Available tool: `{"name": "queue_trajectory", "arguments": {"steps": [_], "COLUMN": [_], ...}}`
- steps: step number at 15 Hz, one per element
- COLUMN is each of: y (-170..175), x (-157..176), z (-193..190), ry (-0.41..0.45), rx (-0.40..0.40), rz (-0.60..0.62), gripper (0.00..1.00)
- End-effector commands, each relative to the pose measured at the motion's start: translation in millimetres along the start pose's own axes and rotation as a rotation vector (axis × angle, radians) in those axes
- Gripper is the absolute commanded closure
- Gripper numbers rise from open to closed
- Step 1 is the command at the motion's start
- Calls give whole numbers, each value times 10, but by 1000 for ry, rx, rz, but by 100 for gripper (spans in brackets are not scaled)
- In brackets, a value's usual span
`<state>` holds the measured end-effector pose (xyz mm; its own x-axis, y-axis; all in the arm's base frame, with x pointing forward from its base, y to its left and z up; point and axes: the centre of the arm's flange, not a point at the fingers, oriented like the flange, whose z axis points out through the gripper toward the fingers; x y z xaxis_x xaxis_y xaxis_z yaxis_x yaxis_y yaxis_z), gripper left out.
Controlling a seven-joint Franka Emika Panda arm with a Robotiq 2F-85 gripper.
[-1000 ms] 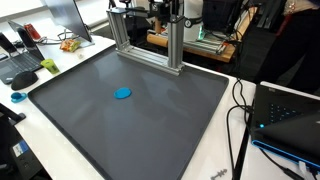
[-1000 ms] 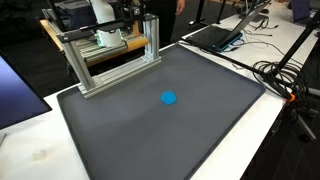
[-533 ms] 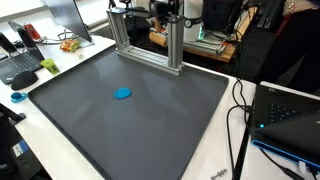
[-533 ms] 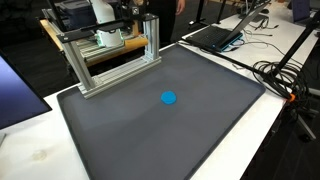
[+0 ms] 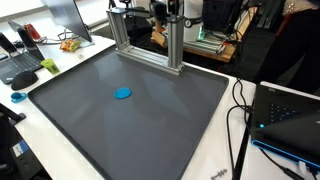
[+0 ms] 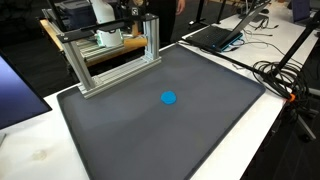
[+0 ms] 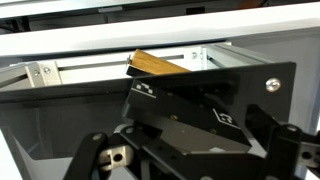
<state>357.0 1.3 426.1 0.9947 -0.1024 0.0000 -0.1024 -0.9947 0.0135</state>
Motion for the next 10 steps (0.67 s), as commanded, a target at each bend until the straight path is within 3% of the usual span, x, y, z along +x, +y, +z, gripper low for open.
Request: {"name": "queue_trajectory", "arguments": {"steps": [1,10], "y": [24,74], "x": [-28,8], "z": [-37,-123], "ry": [10,39], "rx": [-41,-75], "rz": [69,194], "gripper": [0,0]}}
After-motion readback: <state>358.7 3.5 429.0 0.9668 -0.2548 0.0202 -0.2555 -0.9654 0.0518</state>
